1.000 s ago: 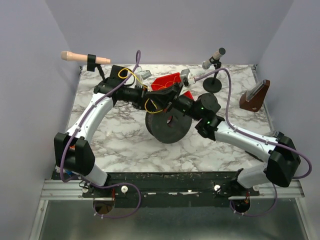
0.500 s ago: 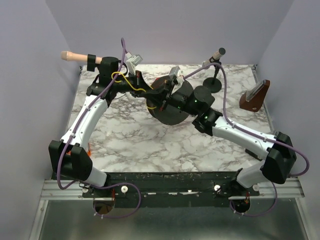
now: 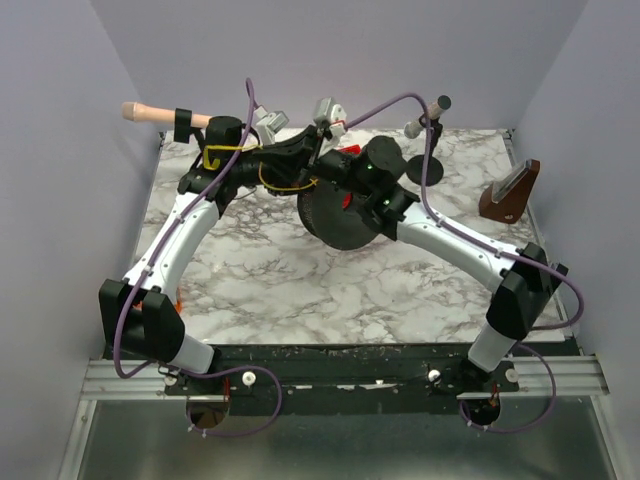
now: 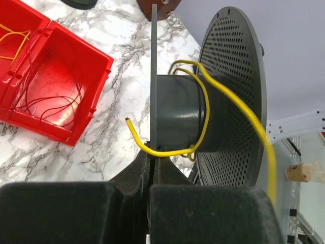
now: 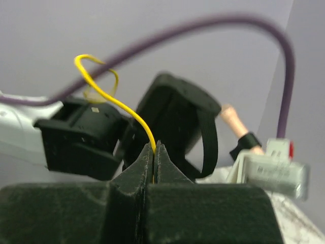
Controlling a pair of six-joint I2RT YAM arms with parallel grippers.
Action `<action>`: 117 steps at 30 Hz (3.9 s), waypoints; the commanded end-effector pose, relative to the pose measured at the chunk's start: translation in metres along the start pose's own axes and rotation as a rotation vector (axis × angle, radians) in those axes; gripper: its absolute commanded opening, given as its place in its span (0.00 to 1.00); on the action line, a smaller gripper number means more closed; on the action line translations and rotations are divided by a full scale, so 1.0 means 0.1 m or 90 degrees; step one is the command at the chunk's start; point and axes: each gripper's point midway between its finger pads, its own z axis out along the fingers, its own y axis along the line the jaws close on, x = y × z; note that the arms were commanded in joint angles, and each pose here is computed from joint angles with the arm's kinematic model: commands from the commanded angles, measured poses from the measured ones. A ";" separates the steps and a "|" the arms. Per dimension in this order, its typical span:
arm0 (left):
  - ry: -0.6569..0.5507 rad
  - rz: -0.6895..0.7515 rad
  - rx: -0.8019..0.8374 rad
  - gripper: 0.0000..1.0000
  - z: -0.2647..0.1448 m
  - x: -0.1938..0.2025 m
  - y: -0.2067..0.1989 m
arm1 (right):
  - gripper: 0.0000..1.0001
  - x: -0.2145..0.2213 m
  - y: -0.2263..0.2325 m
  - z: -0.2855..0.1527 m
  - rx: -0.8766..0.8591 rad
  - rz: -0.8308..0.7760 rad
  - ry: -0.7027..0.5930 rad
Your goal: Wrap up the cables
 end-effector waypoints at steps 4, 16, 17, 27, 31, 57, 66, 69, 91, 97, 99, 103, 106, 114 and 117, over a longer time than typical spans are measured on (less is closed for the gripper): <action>-0.030 -0.018 0.081 0.00 -0.04 -0.10 -0.20 | 0.01 0.24 0.18 -0.12 -0.041 0.031 0.026; -0.167 0.003 0.130 0.00 -0.55 -0.87 -0.28 | 0.01 0.65 0.68 -0.54 -0.154 0.139 0.131; -0.177 0.006 0.124 0.00 -0.59 -0.93 -0.27 | 0.01 0.69 0.69 -0.62 -0.149 0.133 0.143; -0.197 0.000 0.083 0.00 -0.75 -1.03 -0.09 | 0.01 0.89 0.61 -1.41 -0.009 0.123 0.166; -0.199 0.004 0.066 0.00 -0.86 -0.97 -0.05 | 0.01 0.93 0.39 -1.80 0.071 0.187 0.116; -0.022 0.123 0.058 0.00 -0.85 -0.07 -0.23 | 0.01 0.76 -1.04 -2.54 0.297 0.261 -0.016; 0.083 0.173 0.083 0.00 -0.74 0.50 -0.31 | 0.01 0.34 -1.37 -2.01 0.229 0.229 -0.009; 0.090 0.166 0.090 0.00 -0.65 0.56 -0.32 | 0.01 0.20 -1.26 -1.82 0.190 0.212 -0.014; 0.118 0.164 0.063 0.00 -0.41 0.51 -0.36 | 0.01 0.46 -0.41 -1.72 -0.059 0.004 0.156; 0.137 0.195 0.016 0.00 -0.44 0.54 -0.23 | 0.08 0.73 -0.35 -1.77 -0.103 -0.073 0.239; 0.134 0.212 -0.006 0.00 -0.45 0.51 -0.17 | 0.11 0.81 -0.31 -1.77 -0.119 -0.090 0.257; 0.135 0.230 -0.024 0.00 -0.46 0.49 -0.13 | 0.22 0.85 -0.33 -1.79 -0.120 -0.121 0.265; 0.144 0.253 -0.051 0.00 -0.46 0.51 -0.04 | 0.39 0.86 -0.38 -1.80 -0.106 -0.138 0.273; 0.163 0.287 -0.117 0.00 -0.42 0.67 0.30 | 0.56 0.94 -0.57 -1.83 -0.051 -0.156 0.303; 0.170 0.293 -0.142 0.00 -0.39 0.71 0.41 | 0.60 0.93 -0.71 -1.83 -0.005 -0.160 0.319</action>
